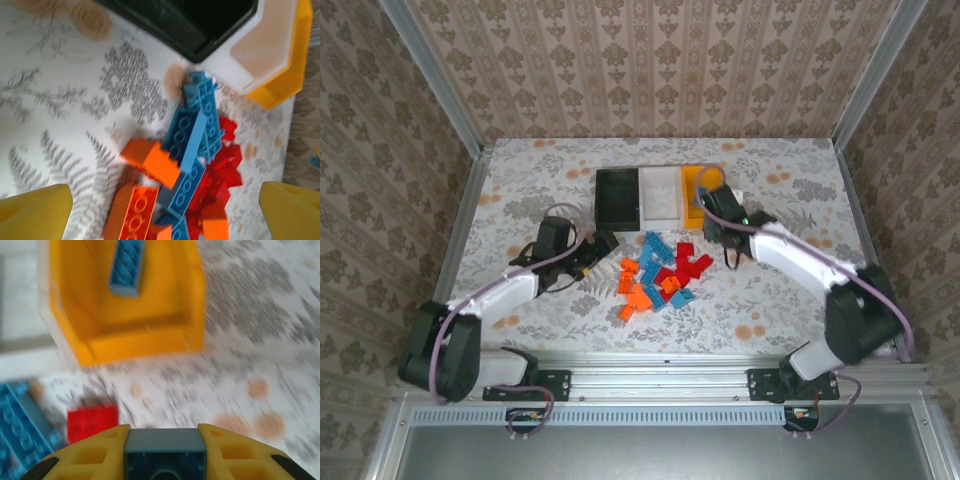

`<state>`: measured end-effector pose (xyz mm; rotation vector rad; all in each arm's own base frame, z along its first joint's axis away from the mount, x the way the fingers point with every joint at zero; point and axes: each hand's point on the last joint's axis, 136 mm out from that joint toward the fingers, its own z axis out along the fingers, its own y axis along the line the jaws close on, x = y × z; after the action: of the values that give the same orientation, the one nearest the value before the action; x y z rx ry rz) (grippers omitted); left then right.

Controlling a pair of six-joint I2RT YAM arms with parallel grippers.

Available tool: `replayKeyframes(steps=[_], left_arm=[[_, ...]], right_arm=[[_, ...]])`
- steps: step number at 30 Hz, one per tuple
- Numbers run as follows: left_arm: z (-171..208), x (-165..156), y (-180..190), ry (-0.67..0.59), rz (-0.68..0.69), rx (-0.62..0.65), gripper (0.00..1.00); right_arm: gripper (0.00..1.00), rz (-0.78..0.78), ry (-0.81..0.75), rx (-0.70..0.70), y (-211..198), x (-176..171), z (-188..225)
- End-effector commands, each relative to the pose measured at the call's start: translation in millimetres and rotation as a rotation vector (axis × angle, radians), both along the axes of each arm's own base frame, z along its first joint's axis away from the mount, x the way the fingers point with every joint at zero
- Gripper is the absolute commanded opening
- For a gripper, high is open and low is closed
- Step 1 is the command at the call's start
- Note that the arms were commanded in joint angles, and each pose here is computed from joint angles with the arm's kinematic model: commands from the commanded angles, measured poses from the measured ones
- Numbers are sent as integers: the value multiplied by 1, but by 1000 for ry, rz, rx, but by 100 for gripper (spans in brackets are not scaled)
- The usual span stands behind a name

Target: Sort the legos into containers by color

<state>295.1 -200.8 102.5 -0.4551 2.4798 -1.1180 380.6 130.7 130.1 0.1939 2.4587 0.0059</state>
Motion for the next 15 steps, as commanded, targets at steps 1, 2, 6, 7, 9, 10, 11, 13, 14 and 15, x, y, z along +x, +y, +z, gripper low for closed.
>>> replayKeyframes(steps=[1, 2, 6, 7, 9, 10, 11, 13, 14, 15], left_arm=[[49, 24, -19, -100, -65, -162, 97], [50, 25, -17, -98, -69, -144, 97], [47, 23, -12, -94, -87, -90, 98], [45, 21, -10, -94, -87, -85, 98], [42, 18, -7, -94, -84, -78, 98], [41, 18, -6, -95, -84, -73, 98], [40, 17, -5, -98, -86, -68, 98], [39, 17, -5, -99, -97, -56, 98], [40, 17, -5, -99, -103, -51, 98], [39, 17, -6, -97, -109, -48, 98]], right_arm=[[27, 121, 16, -8, 22, 44, -11], [27, 113, 22, -10, 22, 58, -14], [27, 98, 54, -18, 20, 91, -30], [27, 99, 61, -23, 19, 97, -33], [28, 95, 66, -30, 17, 106, -37], [29, 98, 73, -29, 17, 110, -41], [29, 96, 79, -34, 15, 113, -43], [31, 90, 81, -43, 12, 119, -46], [34, 92, 86, -38, 12, 121, -48], [36, 93, 94, -37, 12, 122, -50]])
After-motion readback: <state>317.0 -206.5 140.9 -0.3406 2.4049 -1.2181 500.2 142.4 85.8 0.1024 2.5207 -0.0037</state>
